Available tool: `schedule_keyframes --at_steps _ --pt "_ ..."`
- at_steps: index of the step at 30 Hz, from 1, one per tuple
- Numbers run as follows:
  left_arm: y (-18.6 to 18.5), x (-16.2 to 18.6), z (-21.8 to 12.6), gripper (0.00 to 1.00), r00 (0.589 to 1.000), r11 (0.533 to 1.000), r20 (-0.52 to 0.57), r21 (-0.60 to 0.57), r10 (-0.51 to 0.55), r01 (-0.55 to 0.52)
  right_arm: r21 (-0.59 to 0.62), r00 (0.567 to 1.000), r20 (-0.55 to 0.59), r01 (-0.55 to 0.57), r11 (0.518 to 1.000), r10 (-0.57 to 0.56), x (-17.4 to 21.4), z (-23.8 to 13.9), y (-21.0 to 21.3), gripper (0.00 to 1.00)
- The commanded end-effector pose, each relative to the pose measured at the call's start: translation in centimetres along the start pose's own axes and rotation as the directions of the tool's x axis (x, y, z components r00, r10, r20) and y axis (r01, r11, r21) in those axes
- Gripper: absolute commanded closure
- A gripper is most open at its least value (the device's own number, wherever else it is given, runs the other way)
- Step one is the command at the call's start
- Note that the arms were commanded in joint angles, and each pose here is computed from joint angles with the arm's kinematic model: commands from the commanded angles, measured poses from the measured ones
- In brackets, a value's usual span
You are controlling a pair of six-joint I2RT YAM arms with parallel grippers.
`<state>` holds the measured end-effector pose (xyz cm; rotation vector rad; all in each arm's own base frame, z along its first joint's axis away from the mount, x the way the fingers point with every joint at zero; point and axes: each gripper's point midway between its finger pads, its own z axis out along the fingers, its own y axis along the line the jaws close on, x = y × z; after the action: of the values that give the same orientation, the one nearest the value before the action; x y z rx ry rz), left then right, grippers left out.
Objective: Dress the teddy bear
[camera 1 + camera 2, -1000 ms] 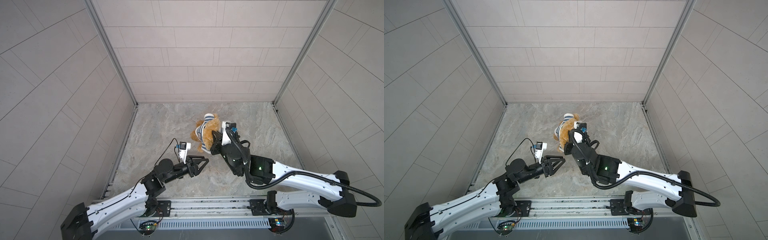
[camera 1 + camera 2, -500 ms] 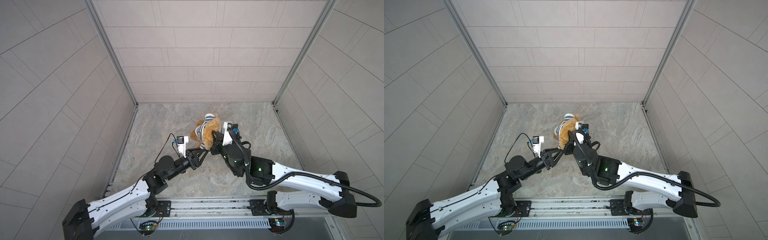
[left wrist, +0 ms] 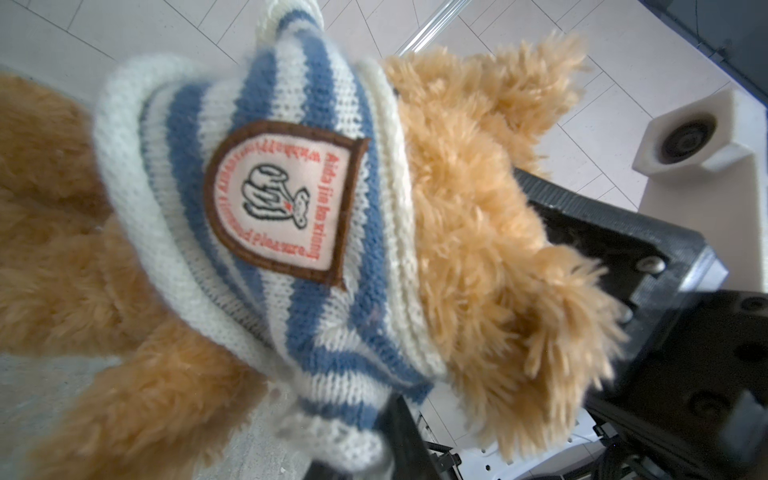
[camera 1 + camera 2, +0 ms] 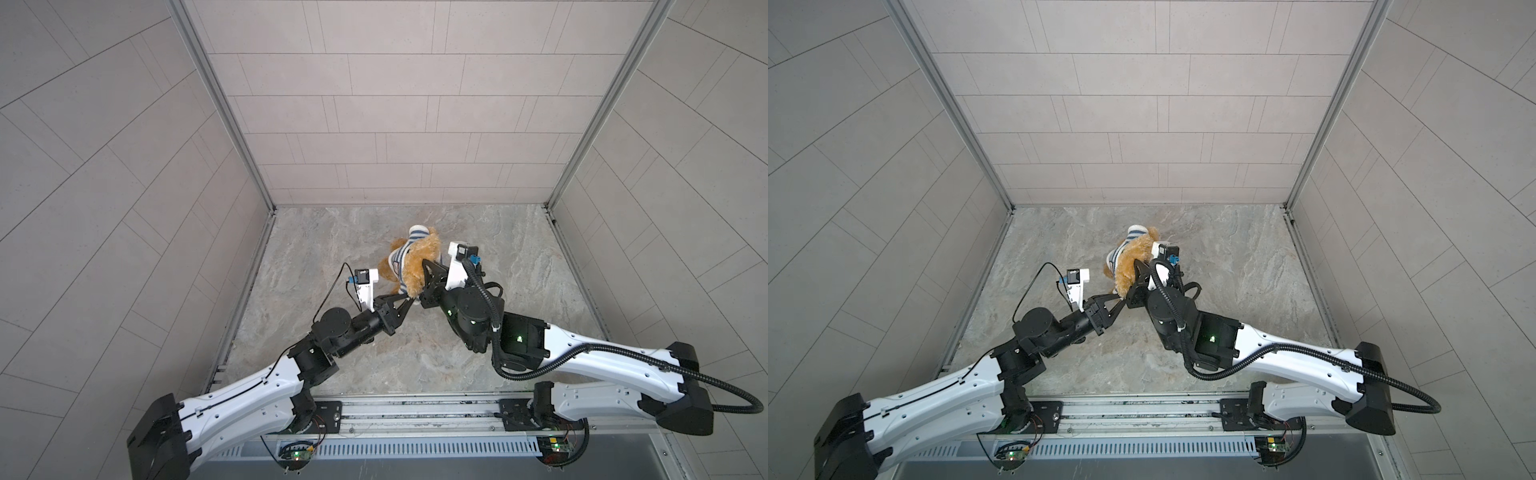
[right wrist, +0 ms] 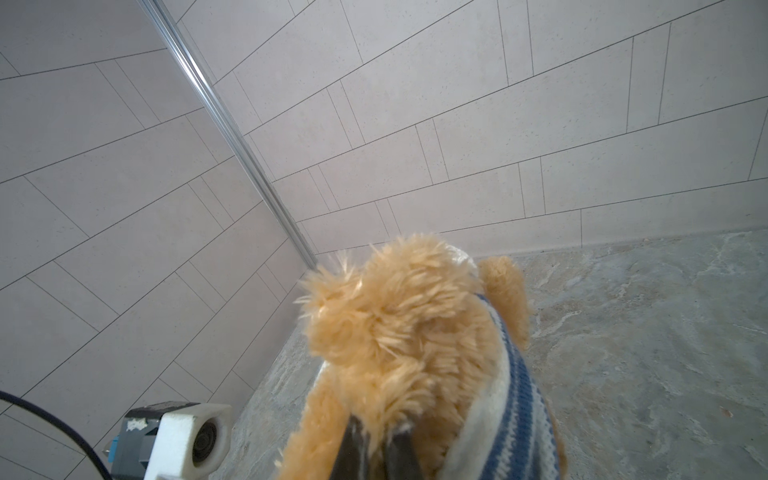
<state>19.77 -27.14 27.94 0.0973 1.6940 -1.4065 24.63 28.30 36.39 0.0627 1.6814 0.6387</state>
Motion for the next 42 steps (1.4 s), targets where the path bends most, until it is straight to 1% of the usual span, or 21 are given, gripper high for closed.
schedule_keyframes --at_steps 1,4,5,13,21,27,31,42 --pt "-0.5 -0.9 -0.3 0.89 0.999 1.0 0.036 0.006 0.007 -0.007 -0.034 0.996 0.036 -0.078 0.996 0.079 -1.5 -0.5 0.7 1.0" --pt "-0.1 -0.7 -0.5 0.99 0.999 1.0 0.029 -0.012 0.014 -0.013 -0.048 0.995 0.032 -0.091 0.995 0.093 -1.5 -0.6 0.8 1.0" --pt "0.1 -0.5 -0.5 1.0 1.0 1.0 0.019 -0.026 0.018 -0.018 -0.05 0.995 0.03 -0.097 0.994 0.098 -1.5 -0.6 0.8 1.0" --pt "3.5 0.8 -0.8 1.0 0.999 0.989 -0.026 -0.14 0.035 -0.039 -0.094 0.989 0.027 -0.14 0.986 0.143 -2.1 -1.6 0.7 1.0" --pt "8.5 1.6 -1.6 1.0 0.997 0.956 -0.073 -0.29 0.02 -0.041 -0.155 0.985 0.014 -0.165 0.974 0.169 -2.6 -2.2 1.5 1.0" --pt "10.4 1.5 -2.0 1.0 0.995 0.933 -0.096 -0.351 0.041 -0.072 -0.194 0.98 0.011 -0.194 0.962 0.2 -3.2 -2.6 2.0 1.0" --pt "11.9 1.3 -2.5 1.0 0.993 0.916 -0.107 -0.393 0.04 -0.079 -0.199 0.977 0.019 -0.206 0.958 0.214 -3.6 -3.0 1.8 1.0" --pt "14.1 1.8 -3.9 1.0 0.983 0.869 -0.168 -0.472 0.078 -0.15 -0.212 0.972 0.04 -0.219 0.952 0.233 -4.7 -3.9 1.3 1.0"
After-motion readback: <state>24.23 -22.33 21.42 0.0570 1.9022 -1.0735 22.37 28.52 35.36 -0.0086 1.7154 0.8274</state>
